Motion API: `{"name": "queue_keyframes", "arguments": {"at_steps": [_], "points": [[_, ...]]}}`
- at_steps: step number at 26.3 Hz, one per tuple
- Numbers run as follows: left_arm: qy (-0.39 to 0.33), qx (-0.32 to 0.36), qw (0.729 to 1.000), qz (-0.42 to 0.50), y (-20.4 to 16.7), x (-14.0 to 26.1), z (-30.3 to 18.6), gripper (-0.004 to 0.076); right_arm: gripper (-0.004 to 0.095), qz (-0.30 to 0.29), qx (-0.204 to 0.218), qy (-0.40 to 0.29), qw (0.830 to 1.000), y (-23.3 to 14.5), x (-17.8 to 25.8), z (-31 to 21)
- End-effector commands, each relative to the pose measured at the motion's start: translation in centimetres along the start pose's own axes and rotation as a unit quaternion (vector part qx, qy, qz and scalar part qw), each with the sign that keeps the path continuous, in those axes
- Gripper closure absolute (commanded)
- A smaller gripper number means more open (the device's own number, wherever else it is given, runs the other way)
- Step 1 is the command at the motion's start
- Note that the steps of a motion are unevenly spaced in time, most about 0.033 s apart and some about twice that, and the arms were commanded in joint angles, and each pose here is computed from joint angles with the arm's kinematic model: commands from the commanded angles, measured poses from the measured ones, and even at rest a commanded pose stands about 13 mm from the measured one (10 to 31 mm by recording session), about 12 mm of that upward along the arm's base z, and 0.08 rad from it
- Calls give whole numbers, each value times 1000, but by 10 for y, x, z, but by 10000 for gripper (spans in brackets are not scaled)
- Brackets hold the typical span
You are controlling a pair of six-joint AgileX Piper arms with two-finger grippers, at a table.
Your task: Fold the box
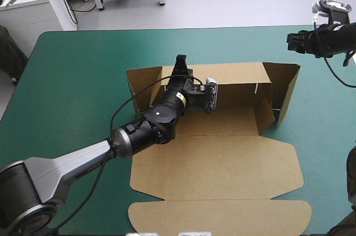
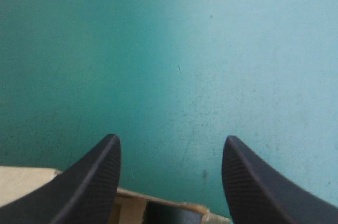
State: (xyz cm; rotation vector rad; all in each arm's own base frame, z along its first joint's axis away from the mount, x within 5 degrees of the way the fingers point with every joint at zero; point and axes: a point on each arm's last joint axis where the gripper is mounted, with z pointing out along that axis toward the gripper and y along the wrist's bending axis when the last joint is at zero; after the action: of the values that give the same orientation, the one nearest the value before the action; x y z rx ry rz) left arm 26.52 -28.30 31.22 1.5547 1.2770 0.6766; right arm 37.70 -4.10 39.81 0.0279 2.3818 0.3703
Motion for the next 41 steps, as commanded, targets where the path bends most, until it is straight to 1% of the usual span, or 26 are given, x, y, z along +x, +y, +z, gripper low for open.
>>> {"name": "queue_keyframes", "arguments": {"at_steps": [1,7,13,17,21,23,24,25,29,30,31,33,36,41], "points": [[-20,-35,999,-12,22,-4,-16,734,377,1,-8,-46,999,1,-13,-2],[-21,-34,999,-12,22,-4,-16,734,379,8,-33,-27,999,-7,-12,29],[-21,-34,999,-12,22,-4,-16,734,379,12,-38,-4,999,-12,-8,42],[-21,-34,999,-12,22,-4,-16,734,379,-4,-40,21,999,-12,-3,43],[-21,-34,999,-12,22,-4,-16,734,379,-13,-36,54,998,-13,3,43],[-21,-34,999,-12,22,-4,-16,734,387,-27,-33,75,996,-14,7,42],[-21,-34,999,-12,22,-4,-16,734,393,-32,-30,87,995,-14,9,42],[-20,-35,999,-12,22,-4,-16,734,400,-35,-33,115,992,-14,14,41],[-18,-35,999,-14,23,-4,-16,734,400,-12,-27,133,991,-15,24,43],[-17,-34,999,-16,22,-4,-16,734,400,-10,-22,147,989,-17,32,45],[-14,-33,999,-19,22,-3,-16,734,400,-11,-8,168,986,-21,43,46],[-12,-33,999,-32,22,-3,-16,734,400,-5,-4,190,982,-22,57,48],[-12,-33,999,-33,22,-3,-16,734,404,8,-19,199,980,-20,65,49],[-10,-34,999,-33,22,-2,-16,734,445,7,-60,200,978,-11,77,44]]}}
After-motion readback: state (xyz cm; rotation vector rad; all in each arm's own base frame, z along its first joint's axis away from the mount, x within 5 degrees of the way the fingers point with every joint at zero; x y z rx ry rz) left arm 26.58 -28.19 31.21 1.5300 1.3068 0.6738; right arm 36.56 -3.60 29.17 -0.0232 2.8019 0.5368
